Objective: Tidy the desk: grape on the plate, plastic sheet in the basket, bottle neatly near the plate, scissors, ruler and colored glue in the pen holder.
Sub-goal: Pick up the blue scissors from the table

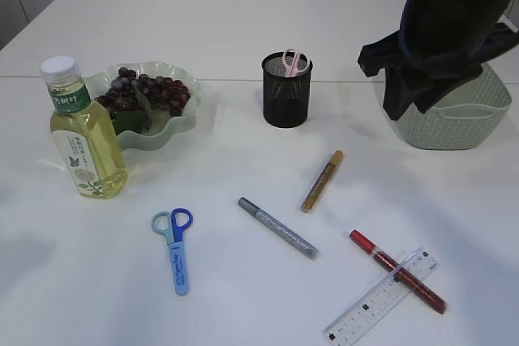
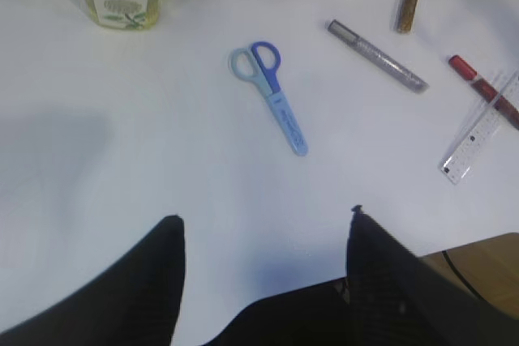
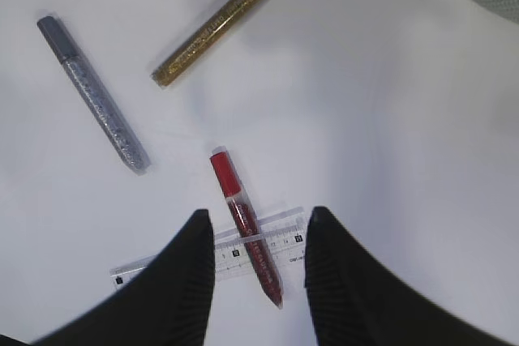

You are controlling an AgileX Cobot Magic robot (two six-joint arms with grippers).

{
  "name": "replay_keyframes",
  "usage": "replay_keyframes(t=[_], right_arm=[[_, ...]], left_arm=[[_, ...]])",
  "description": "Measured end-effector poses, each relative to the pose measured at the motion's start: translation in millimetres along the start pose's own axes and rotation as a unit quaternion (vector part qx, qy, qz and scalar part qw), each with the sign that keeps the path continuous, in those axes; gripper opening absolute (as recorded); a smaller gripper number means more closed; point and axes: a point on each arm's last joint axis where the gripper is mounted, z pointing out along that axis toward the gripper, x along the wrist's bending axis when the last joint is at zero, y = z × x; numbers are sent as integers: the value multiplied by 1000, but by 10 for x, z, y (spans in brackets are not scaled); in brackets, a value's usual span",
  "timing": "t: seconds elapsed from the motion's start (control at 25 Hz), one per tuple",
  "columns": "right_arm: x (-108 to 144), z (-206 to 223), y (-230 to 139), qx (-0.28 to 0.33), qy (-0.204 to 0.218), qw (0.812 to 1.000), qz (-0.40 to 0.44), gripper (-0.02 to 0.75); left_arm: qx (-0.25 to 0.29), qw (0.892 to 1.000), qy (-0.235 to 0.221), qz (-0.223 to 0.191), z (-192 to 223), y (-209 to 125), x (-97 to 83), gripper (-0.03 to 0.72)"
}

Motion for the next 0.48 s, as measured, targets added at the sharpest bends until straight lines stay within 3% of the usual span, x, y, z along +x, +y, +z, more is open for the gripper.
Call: replay_keyframes(t=[0.24, 0.48], right_arm=[[-7, -197, -57, -25, 0, 1000, 0, 312], [-7, -197, -57, -25, 0, 1000, 0, 312]], left_arm=[[87, 995, 11, -54, 232, 219, -35, 447], [157, 986, 25, -54, 729, 238, -245, 436]])
